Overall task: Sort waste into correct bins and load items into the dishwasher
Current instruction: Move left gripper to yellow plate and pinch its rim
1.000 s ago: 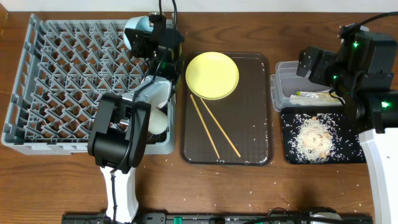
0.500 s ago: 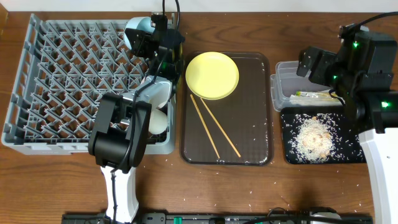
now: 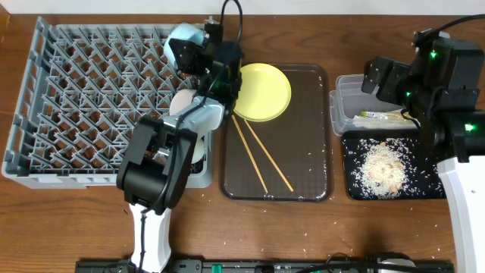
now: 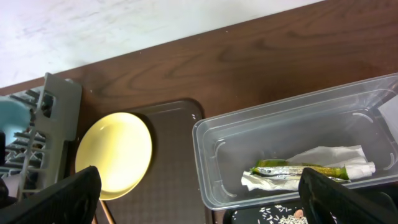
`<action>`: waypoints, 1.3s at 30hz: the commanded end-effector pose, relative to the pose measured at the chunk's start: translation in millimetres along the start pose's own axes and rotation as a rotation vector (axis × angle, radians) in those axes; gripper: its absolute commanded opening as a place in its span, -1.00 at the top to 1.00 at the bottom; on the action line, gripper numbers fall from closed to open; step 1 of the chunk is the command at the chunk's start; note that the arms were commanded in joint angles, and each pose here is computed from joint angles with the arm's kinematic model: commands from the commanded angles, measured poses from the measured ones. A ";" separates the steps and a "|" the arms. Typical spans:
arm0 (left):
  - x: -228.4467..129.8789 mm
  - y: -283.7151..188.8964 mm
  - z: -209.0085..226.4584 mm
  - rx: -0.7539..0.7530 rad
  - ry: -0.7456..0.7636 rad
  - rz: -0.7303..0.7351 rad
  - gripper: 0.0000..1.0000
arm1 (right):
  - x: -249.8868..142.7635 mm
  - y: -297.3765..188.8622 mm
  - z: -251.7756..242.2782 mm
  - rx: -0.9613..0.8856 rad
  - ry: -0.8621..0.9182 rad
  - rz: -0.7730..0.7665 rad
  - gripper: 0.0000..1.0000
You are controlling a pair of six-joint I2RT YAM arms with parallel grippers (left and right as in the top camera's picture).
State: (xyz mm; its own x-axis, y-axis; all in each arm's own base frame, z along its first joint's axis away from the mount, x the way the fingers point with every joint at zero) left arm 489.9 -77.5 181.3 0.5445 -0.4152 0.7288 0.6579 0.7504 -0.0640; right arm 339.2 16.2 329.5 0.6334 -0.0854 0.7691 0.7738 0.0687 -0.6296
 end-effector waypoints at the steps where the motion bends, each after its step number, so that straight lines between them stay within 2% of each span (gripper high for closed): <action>1: -7.4 -5.7 0.9 0.062 0.006 0.040 0.34 | 1.9 1.0 -3.4 -0.018 0.017 -0.003 -0.99; 5: -6.4 -18.5 0.4 0.087 -0.001 0.047 0.13 | 1.9 1.0 -3.4 -0.018 0.017 -0.003 -0.99; 16: -15.7 -41.7 -24.8 -0.018 -0.008 0.031 -0.02 | 1.9 1.0 -3.4 -0.018 0.017 -0.003 -0.99; 21: -18.2 -41.6 -27.7 -0.038 -0.038 0.034 -0.22 | 1.9 1.0 -3.4 -0.018 0.017 -0.003 -0.98; 27: -3.4 -50.2 -26.5 -0.110 -0.077 -0.004 -0.43 | 1.9 1.0 -3.4 -0.018 0.017 -0.003 -0.99; 32: 25.1 -74.3 -11.5 -0.179 -0.163 -0.061 -0.54 | 1.9 1.0 -3.4 -0.018 0.017 -0.003 -0.98; 36: 41.1 -108.0 -5.9 -0.390 -0.227 -0.083 -0.56 | 1.9 1.0 -3.4 -0.018 0.017 -0.003 -0.98; 39: 40.2 -133.5 -10.1 -0.670 -0.289 -0.021 -0.55 | 1.9 1.0 -3.4 -0.018 0.017 -0.003 -0.99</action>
State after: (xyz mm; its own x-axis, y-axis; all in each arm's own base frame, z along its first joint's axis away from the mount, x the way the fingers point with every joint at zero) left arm 438.3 -174.9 198.4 0.4721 -0.4004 0.7854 0.8377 0.4812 -0.2582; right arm 339.2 16.2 329.4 0.6337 -0.0858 0.7688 0.7736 0.0687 -0.6299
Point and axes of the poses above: each gripper's point midway between its finger pads, its own y axis out along the fingers, its own z axis along the line the jaws close on, x = y × z, the point moved 5 cm from there along -y, back along the fingers, and after that the axes turned 12 degrees about -y, right-handed, at the moved point
